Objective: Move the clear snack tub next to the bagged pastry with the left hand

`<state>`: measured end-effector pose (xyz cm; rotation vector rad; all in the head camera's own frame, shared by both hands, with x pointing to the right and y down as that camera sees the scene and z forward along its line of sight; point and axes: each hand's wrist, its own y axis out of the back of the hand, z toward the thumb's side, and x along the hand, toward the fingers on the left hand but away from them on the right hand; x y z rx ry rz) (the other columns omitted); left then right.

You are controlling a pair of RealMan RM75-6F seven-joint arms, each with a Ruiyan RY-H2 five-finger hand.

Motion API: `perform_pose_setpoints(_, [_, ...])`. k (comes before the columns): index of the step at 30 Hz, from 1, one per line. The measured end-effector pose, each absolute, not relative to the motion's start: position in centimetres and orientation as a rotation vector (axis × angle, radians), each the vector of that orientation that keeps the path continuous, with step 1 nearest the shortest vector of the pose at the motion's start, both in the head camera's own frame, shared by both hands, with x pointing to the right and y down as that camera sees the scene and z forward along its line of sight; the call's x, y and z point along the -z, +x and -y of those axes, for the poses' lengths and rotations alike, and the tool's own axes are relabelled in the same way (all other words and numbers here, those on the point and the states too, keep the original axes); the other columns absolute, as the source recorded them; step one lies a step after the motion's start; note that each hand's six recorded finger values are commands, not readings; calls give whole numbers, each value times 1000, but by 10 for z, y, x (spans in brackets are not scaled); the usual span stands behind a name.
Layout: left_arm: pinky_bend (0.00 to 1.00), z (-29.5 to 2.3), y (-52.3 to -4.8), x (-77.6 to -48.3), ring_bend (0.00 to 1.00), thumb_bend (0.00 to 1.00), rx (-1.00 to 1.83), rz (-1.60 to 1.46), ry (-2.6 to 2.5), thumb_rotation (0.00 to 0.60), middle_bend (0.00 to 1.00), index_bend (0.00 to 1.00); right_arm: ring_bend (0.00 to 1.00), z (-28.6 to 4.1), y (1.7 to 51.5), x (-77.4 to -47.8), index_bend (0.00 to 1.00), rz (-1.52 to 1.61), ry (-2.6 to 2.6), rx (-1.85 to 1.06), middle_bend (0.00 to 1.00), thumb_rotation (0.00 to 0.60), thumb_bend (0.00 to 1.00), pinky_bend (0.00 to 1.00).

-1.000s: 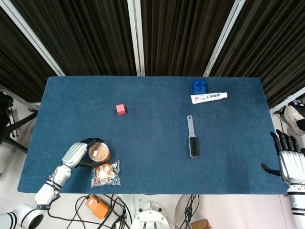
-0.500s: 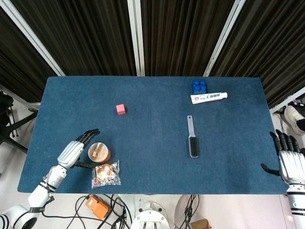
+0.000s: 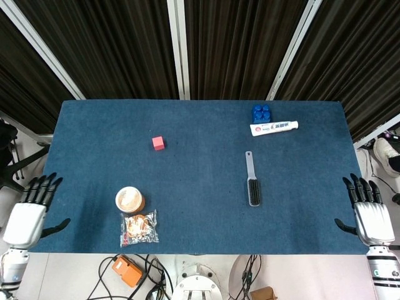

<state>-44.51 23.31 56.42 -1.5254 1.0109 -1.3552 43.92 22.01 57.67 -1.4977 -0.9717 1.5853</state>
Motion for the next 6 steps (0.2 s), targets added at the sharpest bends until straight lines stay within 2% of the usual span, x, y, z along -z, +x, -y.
perform_pose_setpoints(3, [41,-250,-458,-548,0,96,1373,-1053,-1447,600,0,0,0,-222,436,-578,0,960,-1508,-1580,0,600,272,0])
perform_pose_setpoints(6, [41,-254,-459,-548,0,96,1378,-1040,-1446,600,0,0,0,-221,437,-577,0,967,-1506,-1578,0,600,272,0])
